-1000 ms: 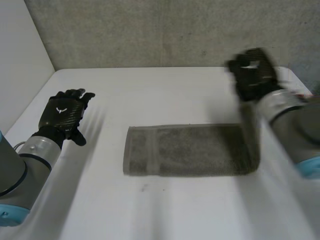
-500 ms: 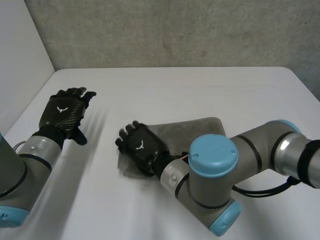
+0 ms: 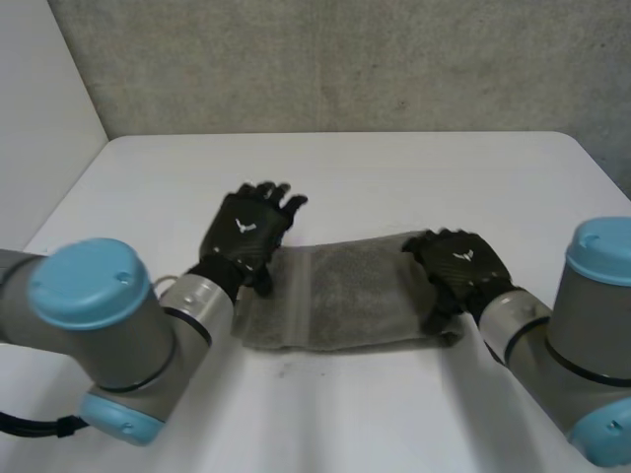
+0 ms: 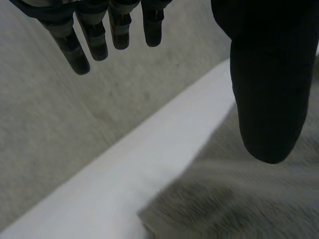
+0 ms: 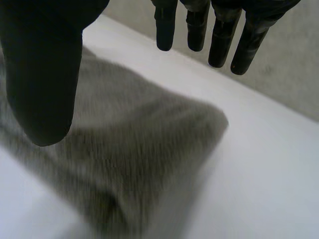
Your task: Fold the towel.
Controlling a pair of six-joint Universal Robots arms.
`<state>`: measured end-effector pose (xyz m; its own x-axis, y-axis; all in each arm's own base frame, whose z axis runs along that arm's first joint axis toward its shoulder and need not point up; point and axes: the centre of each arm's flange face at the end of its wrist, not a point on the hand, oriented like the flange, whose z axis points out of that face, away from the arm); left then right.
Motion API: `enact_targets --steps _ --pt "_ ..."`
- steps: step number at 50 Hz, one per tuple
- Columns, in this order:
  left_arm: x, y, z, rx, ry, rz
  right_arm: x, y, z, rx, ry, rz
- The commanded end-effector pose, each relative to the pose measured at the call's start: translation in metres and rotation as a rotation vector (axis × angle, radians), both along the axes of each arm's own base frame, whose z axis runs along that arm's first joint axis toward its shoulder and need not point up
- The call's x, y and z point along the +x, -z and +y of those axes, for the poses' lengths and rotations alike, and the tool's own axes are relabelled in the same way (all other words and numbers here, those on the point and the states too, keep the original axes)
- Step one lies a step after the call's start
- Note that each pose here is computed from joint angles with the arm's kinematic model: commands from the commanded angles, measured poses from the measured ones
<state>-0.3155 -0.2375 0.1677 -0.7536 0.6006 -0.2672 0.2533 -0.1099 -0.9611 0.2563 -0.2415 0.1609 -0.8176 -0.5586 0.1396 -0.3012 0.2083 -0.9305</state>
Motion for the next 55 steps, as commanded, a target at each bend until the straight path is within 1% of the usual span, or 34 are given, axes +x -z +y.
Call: enact_targets --steps 1,2,3,5,6,8,9,11,14,16,17,18,21,22,24,25,27,28,29,30,31,32,34,36,38,41,43,44,46,47,49,50,52,55 --pt "0.002 0.032 0.000 0.049 -0.034 -0.117 -0.012 0.021 0.002 0.031 0.023 0.044" --pt "0.003 0.036 0.001 0.046 -0.031 -0.149 -0.011 0.026 0.001 0.018 0.015 0.054" --pt "0.003 0.036 0.001 0.046 -0.031 -0.150 -0.011 0.026 0.001 0.018 0.014 0.054" --pt "0.006 0.039 0.005 0.036 -0.028 -0.191 -0.011 0.034 -0.006 -0.032 0.002 0.089" --pt "0.006 0.039 0.005 0.036 -0.028 -0.191 -0.011 0.034 -0.006 -0.033 0.002 0.089" --pt "0.010 0.040 0.011 0.043 -0.027 -0.208 -0.013 0.030 -0.016 -0.118 -0.001 0.149" --pt "0.010 0.040 0.011 0.043 -0.027 -0.208 -0.013 0.030 -0.016 -0.119 -0.001 0.149" --pt "0.012 0.038 0.014 0.041 -0.027 -0.208 -0.008 0.019 -0.022 -0.215 -0.027 0.206" --pt "0.015 0.034 0.019 0.041 -0.027 -0.205 -0.004 0.012 -0.027 -0.262 -0.038 0.221" --pt "0.020 0.030 0.024 0.041 -0.033 -0.202 0.015 -0.011 -0.027 -0.362 -0.070 0.212" --pt "0.021 0.025 0.026 0.031 -0.033 -0.197 0.034 -0.024 -0.017 -0.411 -0.116 0.186" --pt "0.021 0.025 0.026 0.031 -0.033 -0.197 0.034 -0.024 -0.017 -0.411 -0.117 0.186" --pt "0.031 0.011 0.034 0.009 -0.056 -0.188 0.089 -0.043 0.021 -0.495 -0.271 0.127" --pt "0.031 0.011 0.034 0.009 -0.056 -0.187 0.089 -0.043 0.021 -0.495 -0.272 0.127" --pt "0.041 0.001 0.038 -0.008 -0.095 -0.180 0.112 -0.040 0.043 -0.514 -0.362 0.118" --pt "0.041 0.001 0.038 -0.008 -0.096 -0.180 0.112 -0.040 0.043 -0.514 -0.363 0.118" --pt "0.059 -0.008 0.032 -0.020 -0.190 -0.176 0.132 -0.023 0.072 -0.503 -0.472 0.124" --pt "0.059 -0.008 0.031 -0.020 -0.190 -0.176 0.139 -0.012 0.086 -0.488 -0.525 0.129" --pt "0.073 -0.012 0.025 -0.024 -0.256 -0.174 0.145 0.000 0.099 -0.468 -0.577 0.132" --pt "0.082 -0.015 0.021 -0.027 -0.292 -0.170 0.146 0.000 0.100 -0.468 -0.577 0.132" --pt "0.082 -0.015 0.021 -0.027 -0.292 -0.170 0.149 0.014 0.111 -0.441 -0.634 0.139" --pt "0.088 -0.018 0.017 -0.031 -0.318 -0.163 0.149 0.014 0.112 -0.441 -0.634 0.139" --pt "0.091 -0.020 0.014 -0.033 -0.331 -0.158 0.152 0.040 0.127 -0.388 -0.728 0.156" --pt "0.093 -0.020 0.012 -0.033 -0.339 -0.157 0.153 0.046 0.127 -0.379 -0.740 0.165" --pt "0.093 -0.021 0.011 -0.037 -0.342 -0.155 0.154 0.048 0.127 -0.382 -0.744 0.169" --pt "0.090 -0.026 0.009 -0.050 -0.337 -0.138 0.154 0.038 0.121 -0.399 -0.713 0.157" --pt "0.087 -0.030 0.007 -0.062 -0.331 -0.121 0.152 0.009 0.112 -0.437 -0.650 0.112" --pt "0.085 -0.035 0.004 -0.074 -0.331 -0.103 0.152 0.009 0.112 -0.437 -0.650 0.111" --pt "0.077 -0.044 -0.001 -0.086 -0.317 -0.049 0.141 -0.022 0.089 -0.431 -0.522 0.030" --pt "0.077 -0.044 -0.001 -0.086 -0.317 -0.048 0.141 -0.022 0.089 -0.431 -0.521 0.030" --pt "0.065 -0.050 -0.007 -0.074 -0.296 0.023 0.128 -0.047 0.070 -0.372 -0.407 -0.104" --pt "0.065 -0.050 -0.007 -0.074 -0.296 0.023 0.128 -0.047 0.070 -0.372 -0.406 -0.105" --pt "0.052 -0.055 -0.009 -0.048 -0.265 0.105 0.115 -0.059 0.054 -0.286 -0.325 -0.212" --pt "0.045 -0.055 -0.008 -0.025 -0.245 0.137 0.106 -0.061 0.044 -0.230 -0.280 -0.247"
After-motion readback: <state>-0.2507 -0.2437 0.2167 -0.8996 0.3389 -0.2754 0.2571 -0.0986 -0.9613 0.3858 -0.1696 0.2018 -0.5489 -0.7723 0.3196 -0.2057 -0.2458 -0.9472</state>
